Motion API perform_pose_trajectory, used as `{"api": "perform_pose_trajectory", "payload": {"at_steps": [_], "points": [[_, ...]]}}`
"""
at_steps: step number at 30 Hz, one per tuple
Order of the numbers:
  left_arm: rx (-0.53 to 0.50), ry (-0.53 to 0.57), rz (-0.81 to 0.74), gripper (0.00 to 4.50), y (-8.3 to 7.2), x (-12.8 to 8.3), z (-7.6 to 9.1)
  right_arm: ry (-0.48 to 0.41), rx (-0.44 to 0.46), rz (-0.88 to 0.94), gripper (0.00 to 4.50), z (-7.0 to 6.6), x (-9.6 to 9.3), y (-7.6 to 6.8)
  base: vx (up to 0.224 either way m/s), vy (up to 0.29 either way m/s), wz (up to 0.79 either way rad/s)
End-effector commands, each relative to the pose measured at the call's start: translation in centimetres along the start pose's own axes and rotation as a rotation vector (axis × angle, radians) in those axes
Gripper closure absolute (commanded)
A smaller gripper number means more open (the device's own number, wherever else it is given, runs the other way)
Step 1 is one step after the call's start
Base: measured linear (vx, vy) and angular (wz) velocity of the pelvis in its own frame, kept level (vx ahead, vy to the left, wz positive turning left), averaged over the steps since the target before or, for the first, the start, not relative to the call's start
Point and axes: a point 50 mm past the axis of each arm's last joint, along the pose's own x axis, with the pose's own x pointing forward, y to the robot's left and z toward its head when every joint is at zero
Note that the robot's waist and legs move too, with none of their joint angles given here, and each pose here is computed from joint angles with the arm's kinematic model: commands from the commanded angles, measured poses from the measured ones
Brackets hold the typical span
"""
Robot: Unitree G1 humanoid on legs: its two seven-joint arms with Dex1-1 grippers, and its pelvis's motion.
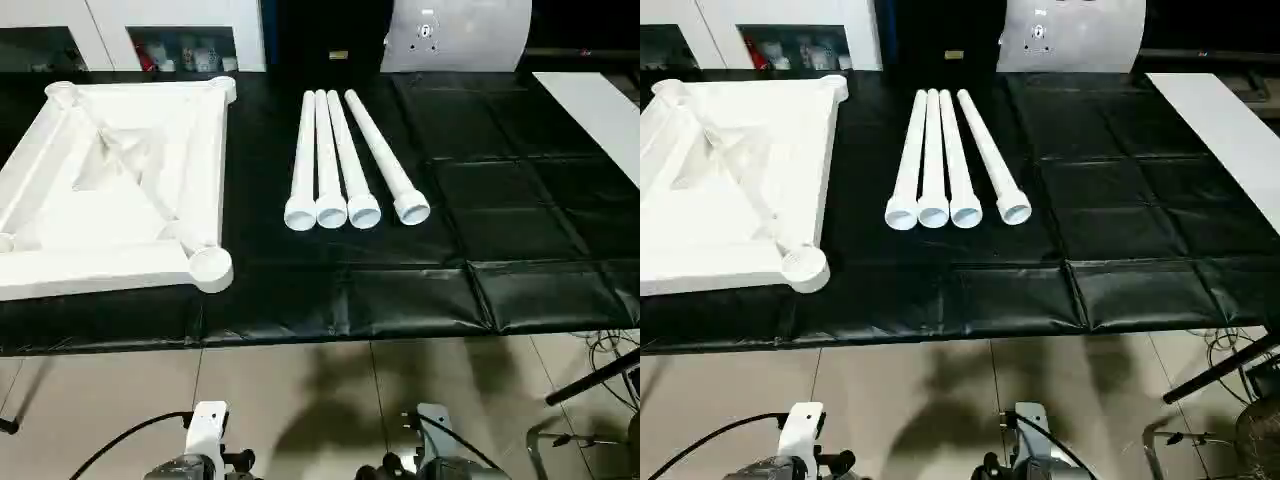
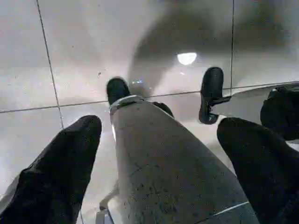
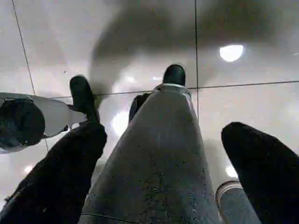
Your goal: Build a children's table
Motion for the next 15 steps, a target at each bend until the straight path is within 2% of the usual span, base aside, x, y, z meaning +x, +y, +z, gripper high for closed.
{"api": "perform_pose_trajectory", "payload": {"at_steps": [1, 15], "points": [[-0.009, 0.034, -0.002, 0.05, -0.12, 0.02, -0.96, 0.082, 0.009, -0.006, 0.00, -2.15, 0.07, -0.13, 0.000, 0.000, 0.00], [-0.009, 0.034, -0.002, 0.05, -0.12, 0.02, -0.96, 0.082, 0.009, -0.006, 0.00, -2.15, 0.07, -0.13, 0.000, 0.000, 0.00]]}}
